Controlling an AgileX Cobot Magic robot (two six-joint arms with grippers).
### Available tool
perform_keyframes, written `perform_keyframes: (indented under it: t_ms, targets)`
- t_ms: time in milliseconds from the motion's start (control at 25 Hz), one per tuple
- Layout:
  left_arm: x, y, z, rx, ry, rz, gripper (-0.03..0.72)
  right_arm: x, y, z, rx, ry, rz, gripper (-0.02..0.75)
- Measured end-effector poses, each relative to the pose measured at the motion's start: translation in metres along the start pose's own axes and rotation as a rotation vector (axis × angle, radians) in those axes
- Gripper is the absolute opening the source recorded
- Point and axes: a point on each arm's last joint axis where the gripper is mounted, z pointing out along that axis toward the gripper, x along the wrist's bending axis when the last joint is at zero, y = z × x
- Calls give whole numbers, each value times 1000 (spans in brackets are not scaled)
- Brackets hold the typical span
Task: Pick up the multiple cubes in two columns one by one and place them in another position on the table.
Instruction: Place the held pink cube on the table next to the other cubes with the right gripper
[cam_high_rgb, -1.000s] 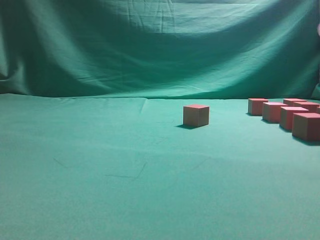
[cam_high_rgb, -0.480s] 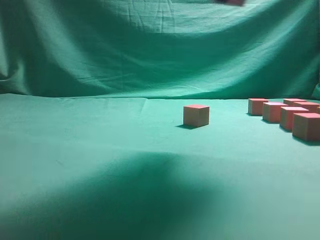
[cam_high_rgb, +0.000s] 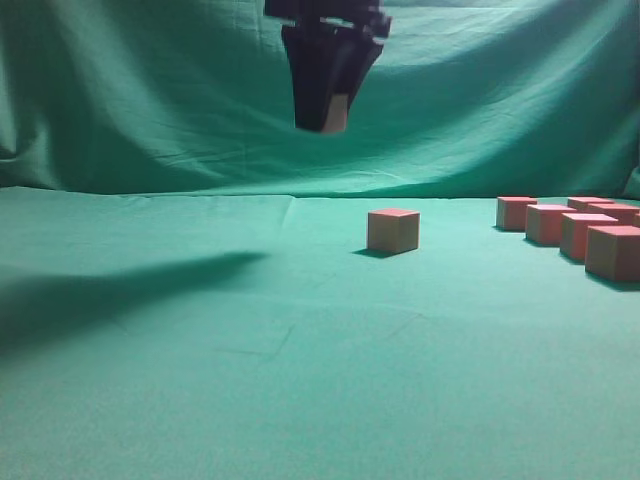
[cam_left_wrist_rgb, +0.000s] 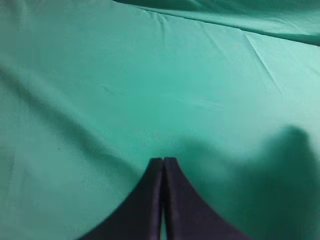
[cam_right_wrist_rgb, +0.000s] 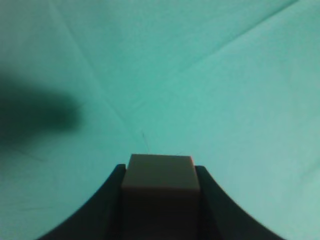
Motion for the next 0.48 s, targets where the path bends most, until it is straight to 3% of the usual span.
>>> perform_keyframes:
  t_ms: [480]
  targets:
    - [0, 0, 0, 0, 0, 0, 0, -3, 3, 50, 26, 19, -313, 262]
